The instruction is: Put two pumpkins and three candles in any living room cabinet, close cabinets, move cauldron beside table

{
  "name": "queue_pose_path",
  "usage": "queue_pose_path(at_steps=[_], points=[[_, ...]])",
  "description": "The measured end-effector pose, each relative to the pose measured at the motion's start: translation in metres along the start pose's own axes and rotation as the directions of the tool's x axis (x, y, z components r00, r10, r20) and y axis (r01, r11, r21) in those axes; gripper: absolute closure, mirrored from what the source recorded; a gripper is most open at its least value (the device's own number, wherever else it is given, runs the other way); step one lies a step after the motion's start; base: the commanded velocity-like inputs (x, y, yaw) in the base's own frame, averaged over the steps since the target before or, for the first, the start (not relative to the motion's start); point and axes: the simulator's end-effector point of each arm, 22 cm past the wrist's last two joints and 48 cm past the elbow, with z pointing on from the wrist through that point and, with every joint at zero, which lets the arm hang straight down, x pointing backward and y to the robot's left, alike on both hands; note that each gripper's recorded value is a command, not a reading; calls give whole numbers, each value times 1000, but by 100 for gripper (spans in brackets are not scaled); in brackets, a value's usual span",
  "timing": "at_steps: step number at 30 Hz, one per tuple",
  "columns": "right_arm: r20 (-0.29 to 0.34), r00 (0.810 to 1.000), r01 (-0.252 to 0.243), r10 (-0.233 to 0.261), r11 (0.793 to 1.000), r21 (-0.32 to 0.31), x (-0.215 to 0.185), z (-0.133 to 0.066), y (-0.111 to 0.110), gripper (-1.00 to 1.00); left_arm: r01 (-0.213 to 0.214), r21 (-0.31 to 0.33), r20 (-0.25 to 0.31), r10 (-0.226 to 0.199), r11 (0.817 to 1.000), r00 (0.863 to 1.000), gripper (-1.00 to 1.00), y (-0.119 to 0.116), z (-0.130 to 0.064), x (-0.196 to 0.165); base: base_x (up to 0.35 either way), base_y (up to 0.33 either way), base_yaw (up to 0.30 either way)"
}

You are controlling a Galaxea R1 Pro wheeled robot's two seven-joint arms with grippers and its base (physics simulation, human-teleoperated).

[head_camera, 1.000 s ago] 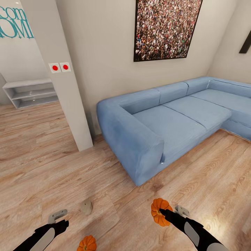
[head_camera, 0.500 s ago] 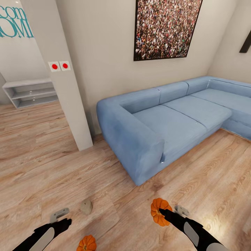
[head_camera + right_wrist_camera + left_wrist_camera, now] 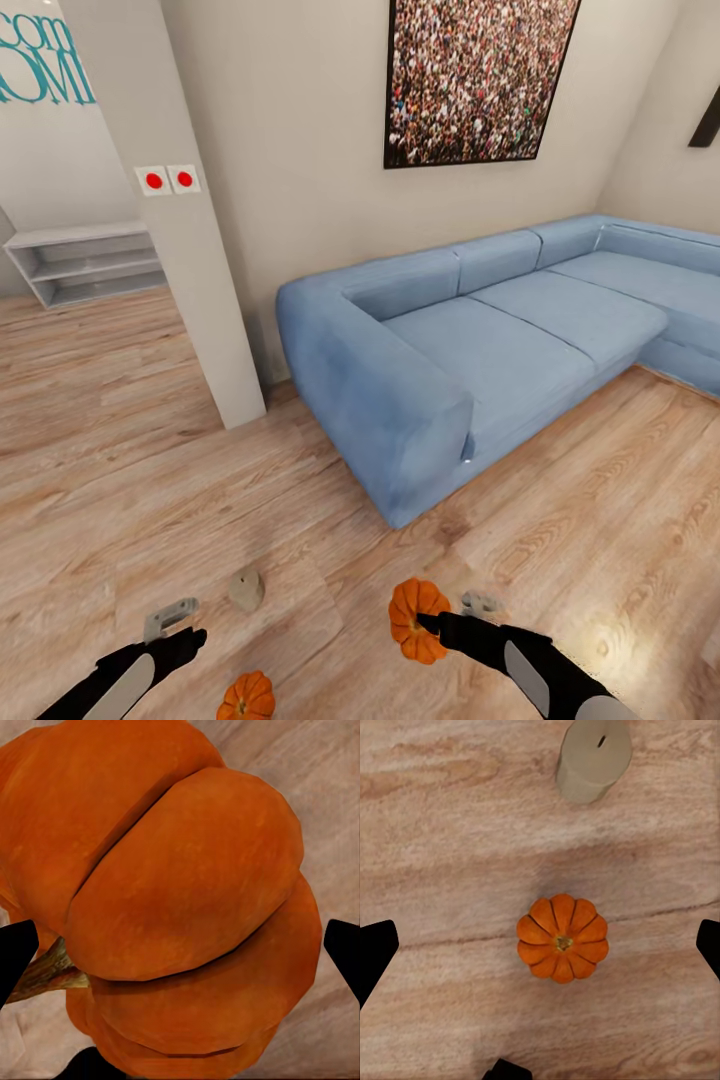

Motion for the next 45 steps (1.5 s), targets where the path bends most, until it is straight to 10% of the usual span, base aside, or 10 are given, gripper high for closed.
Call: queue_pose_path(at_steps=[7,16,45], points=[[-55,995,79,-86,990,-116,-21,24,104,100,1,0,0,-1,1000,1000,-100,1,12,6,0,0,0],[106,978,195,-179,966,-171,-115,-13,204,100,8,-2,0,-8,1000,1000,-100,5,28,13,0,0,0],[170,945,321,-280,897,-305,-91,-3,273,100,92,169,-92,-77,981,993,-100,51,87,72,0,0,0]])
